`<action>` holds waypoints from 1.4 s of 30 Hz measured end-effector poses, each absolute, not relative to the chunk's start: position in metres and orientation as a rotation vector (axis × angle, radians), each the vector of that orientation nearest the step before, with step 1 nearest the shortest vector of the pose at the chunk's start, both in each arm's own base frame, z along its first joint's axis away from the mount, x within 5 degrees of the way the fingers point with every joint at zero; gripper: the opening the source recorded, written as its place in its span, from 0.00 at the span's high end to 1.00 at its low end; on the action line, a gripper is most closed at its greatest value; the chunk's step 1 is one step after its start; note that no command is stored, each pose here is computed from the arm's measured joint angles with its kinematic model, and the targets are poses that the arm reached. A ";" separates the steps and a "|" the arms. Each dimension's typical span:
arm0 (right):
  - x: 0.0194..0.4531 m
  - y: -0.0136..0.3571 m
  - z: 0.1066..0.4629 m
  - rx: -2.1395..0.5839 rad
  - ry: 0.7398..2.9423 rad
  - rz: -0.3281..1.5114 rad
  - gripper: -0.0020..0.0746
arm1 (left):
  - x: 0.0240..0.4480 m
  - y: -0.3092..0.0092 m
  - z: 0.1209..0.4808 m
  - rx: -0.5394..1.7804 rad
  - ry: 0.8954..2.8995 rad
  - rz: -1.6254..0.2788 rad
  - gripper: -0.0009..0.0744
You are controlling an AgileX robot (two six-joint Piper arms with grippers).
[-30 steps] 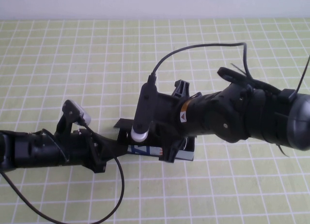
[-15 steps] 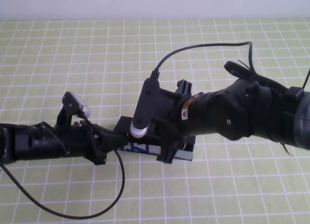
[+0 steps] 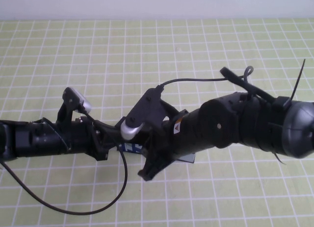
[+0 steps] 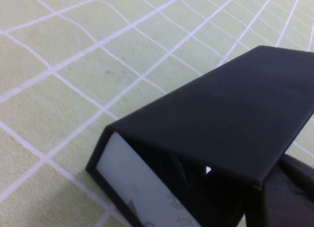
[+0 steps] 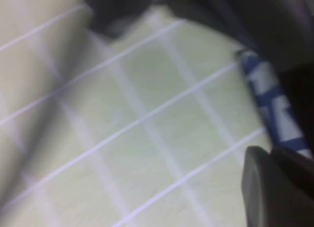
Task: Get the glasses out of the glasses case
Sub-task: Pick up the glasses from the glasses case
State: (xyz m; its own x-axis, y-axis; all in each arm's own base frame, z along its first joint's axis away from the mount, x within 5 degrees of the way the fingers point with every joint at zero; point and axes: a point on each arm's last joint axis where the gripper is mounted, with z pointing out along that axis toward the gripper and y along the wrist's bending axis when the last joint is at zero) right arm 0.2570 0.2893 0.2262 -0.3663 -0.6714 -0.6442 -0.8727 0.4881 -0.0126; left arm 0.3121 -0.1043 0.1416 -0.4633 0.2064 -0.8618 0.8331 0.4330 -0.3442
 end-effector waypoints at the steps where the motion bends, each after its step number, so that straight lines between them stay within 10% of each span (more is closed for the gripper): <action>1: 0.260 0.289 0.223 -1.233 2.163 0.441 0.98 | 0.312 -0.104 0.142 0.878 1.918 -1.033 0.99; 42: 0.348 0.256 0.221 -0.789 2.219 0.406 0.99 | 0.326 -0.103 0.134 0.791 2.001 -1.025 0.99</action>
State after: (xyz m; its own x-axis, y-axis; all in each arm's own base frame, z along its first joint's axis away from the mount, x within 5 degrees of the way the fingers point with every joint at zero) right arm 0.3475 0.2558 0.2212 -0.5421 -0.4144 -0.7310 -0.6462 0.7617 0.0475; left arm 0.3258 -0.1028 0.1337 -0.5362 0.1854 -0.8235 0.7766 0.4906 -0.3952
